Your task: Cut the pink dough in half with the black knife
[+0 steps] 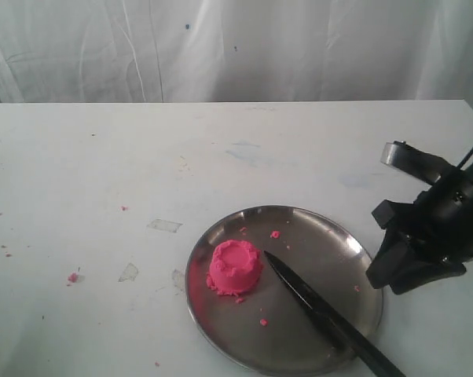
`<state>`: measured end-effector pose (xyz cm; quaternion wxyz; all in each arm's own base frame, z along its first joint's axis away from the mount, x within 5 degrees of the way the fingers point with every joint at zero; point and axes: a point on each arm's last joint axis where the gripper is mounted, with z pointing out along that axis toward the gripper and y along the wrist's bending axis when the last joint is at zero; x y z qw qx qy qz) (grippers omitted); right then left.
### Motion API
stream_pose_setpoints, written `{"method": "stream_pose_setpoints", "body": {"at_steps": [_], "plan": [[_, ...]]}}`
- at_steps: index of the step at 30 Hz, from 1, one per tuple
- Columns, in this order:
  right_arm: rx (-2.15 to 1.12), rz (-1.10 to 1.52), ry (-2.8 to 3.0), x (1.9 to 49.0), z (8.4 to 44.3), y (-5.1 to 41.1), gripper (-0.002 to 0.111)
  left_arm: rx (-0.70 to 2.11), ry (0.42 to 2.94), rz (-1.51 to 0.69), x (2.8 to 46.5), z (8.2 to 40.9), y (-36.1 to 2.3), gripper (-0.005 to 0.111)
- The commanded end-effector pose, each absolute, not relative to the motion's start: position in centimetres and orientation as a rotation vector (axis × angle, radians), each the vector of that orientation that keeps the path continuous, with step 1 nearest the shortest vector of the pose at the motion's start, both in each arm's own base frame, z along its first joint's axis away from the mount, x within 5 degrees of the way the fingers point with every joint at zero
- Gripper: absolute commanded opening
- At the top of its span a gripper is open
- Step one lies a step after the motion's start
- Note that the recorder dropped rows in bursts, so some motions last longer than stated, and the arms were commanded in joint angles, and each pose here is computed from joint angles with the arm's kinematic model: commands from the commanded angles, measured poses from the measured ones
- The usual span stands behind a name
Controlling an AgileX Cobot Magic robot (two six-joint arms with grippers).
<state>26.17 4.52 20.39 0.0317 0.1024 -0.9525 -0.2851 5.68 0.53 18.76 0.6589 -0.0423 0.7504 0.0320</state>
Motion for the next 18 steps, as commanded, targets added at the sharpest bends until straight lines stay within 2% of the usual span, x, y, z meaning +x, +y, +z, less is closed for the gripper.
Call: {"method": "stream_pose_setpoints", "body": {"at_steps": [1,6,8,13,18], "plan": [[0.354,-0.877,-2.877,25.0,18.9,4.1,0.036,-0.104,1.691,0.065,5.7,18.7,0.5,0.000],[0.380,-0.781,-2.973,24.2,16.5,3.6,0.055,-0.104,1.691,0.065,5.7,18.7,0.5,0.000],[0.373,-0.761,-2.962,23.7,15.9,3.5,0.056,-0.104,1.691,0.065,5.7,18.7,0.5,0.000],[0.323,-0.906,-2.857,23.5,15.0,4.3,0.056,-0.104,1.691,0.065,5.7,18.7,0.5,0.000],[0.287,-0.905,-2.792,23.6,13.3,4.3,0.056,-0.104,1.691,0.065,5.7,18.7,0.5,0.000]]}}
